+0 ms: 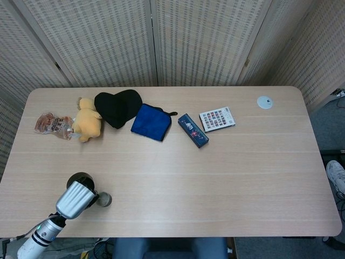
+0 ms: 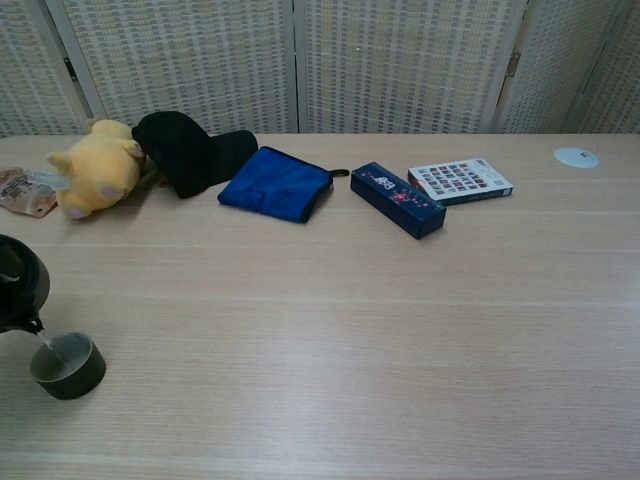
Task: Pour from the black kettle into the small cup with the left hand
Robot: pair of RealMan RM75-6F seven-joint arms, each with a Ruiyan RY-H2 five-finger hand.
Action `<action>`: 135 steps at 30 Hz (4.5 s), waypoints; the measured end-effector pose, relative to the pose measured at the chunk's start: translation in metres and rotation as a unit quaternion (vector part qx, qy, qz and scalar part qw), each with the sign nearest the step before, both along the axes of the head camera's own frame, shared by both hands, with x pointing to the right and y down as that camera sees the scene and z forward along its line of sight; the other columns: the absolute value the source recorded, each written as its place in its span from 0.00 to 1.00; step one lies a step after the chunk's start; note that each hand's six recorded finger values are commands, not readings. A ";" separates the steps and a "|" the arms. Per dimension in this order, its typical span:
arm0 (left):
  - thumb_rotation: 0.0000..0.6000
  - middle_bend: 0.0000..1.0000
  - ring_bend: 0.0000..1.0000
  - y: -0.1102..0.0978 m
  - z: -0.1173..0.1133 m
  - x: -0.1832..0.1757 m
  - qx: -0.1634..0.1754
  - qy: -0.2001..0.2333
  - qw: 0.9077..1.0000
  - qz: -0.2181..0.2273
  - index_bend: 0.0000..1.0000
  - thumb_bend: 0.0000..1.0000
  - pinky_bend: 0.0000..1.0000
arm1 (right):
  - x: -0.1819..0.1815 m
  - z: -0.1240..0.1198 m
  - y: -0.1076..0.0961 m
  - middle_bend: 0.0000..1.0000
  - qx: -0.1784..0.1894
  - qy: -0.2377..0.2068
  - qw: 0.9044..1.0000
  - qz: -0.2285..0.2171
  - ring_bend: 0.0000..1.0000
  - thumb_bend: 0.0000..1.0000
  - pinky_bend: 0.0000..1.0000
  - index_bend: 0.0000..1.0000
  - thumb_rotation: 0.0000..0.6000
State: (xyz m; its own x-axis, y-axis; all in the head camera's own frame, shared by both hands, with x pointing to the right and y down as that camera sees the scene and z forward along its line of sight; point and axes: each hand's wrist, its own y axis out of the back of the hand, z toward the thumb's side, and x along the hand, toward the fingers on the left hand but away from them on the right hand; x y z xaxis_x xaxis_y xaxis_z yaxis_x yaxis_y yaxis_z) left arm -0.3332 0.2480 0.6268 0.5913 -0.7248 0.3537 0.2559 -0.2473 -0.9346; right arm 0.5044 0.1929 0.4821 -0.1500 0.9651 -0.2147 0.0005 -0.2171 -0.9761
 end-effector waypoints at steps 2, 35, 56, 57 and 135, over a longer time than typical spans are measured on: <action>0.95 1.00 1.00 0.000 0.000 0.000 0.000 -0.001 1.000 0.001 1.00 0.40 0.58 | 0.000 0.000 0.000 0.24 0.000 0.000 1.000 0.000 0.12 0.13 0.00 0.22 1.00; 0.95 1.00 1.00 -0.001 -0.004 0.000 0.009 -0.006 1.000 0.007 1.00 0.40 0.58 | 0.002 -0.004 0.003 0.24 0.006 -0.002 1.000 0.000 0.12 0.13 0.00 0.22 1.00; 0.88 1.00 1.00 -0.003 -0.007 0.004 -0.001 0.016 1.000 -0.005 1.00 0.40 0.58 | 0.005 -0.007 0.007 0.24 0.009 -0.002 1.000 0.006 0.12 0.13 0.00 0.22 1.00; 0.88 1.00 1.00 -0.004 -0.007 0.004 -0.001 0.021 1.000 -0.006 1.00 0.40 0.58 | 0.005 -0.007 0.007 0.24 0.009 -0.002 1.000 0.006 0.12 0.13 0.00 0.22 1.00; 0.38 1.00 0.96 -0.087 0.077 -0.050 -0.144 0.096 0.940 -0.296 1.00 0.24 0.57 | 0.017 0.011 0.002 0.24 -0.009 -0.001 1.000 0.019 0.12 0.13 0.00 0.22 1.00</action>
State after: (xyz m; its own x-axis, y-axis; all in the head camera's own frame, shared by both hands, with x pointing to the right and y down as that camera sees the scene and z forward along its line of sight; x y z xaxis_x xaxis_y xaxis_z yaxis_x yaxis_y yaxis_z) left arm -0.3837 0.1612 0.7034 0.1884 -0.8371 0.5136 -0.1717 -0.5430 -0.8220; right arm 0.5212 0.1949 0.4931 -0.1852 0.9546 -0.2332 0.0110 -0.2353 -0.9719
